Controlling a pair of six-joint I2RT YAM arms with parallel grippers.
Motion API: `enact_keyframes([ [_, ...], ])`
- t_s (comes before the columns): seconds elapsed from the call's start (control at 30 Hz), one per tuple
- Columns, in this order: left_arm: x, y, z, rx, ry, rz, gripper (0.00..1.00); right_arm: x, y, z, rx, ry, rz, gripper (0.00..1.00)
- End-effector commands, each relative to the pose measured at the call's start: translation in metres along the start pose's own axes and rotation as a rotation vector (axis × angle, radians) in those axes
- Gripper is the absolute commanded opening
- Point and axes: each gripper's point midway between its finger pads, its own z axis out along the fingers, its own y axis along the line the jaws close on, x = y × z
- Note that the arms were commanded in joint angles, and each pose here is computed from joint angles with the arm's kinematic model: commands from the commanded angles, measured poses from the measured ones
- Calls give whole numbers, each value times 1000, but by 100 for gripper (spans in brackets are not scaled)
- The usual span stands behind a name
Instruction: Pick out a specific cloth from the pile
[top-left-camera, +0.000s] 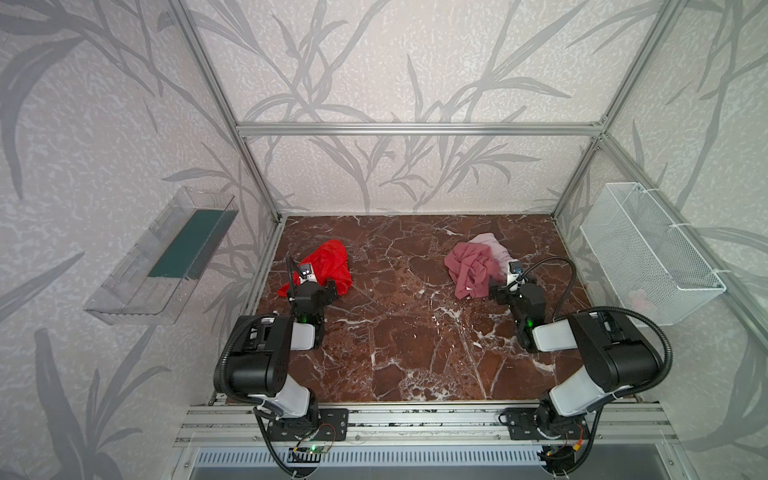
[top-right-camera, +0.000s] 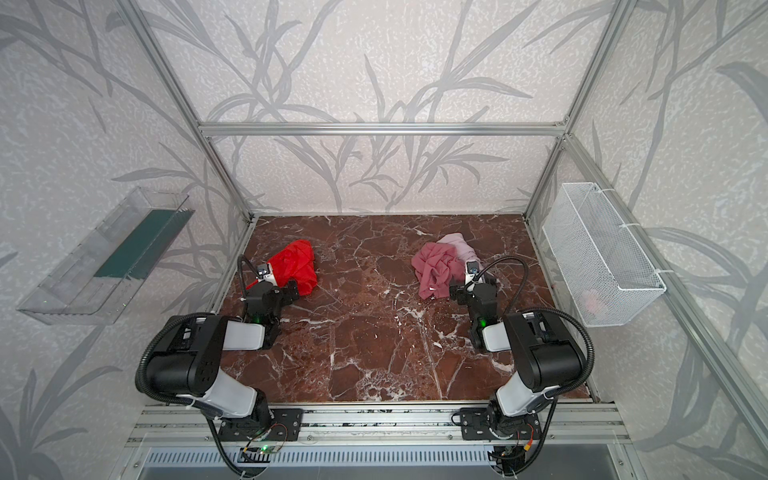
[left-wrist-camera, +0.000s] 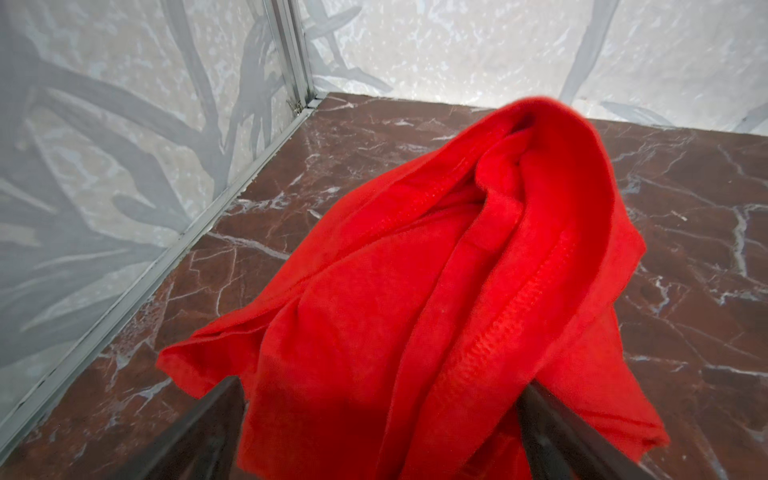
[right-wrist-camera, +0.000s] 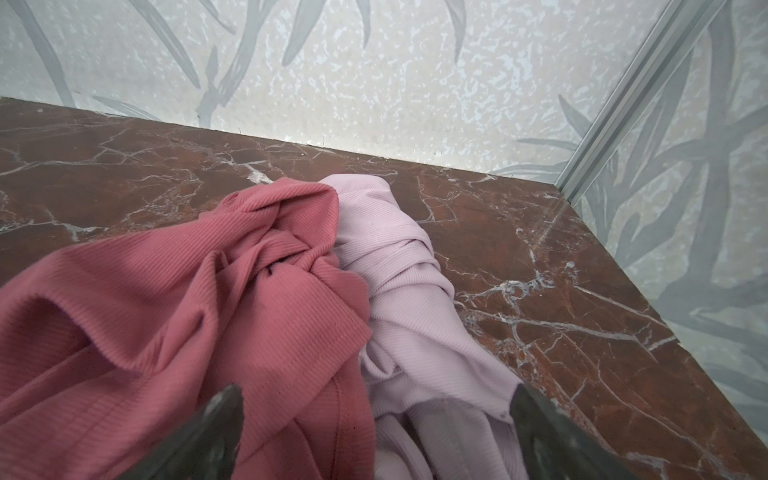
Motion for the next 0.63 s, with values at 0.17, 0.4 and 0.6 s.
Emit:
enact_keyframes([
  [0.17, -15, -1, 0, 12, -60, 0, 99, 0, 5, -8, -16, -21, -20, 99],
  [0.4, -15, -1, -1, 13, -59, 1, 99, 1, 1, -4, 5, 0, -10, 99],
  [0.6, -15, -1, -1, 13, -59, 2, 99, 2, 0, -1, 16, 17, -12, 99],
])
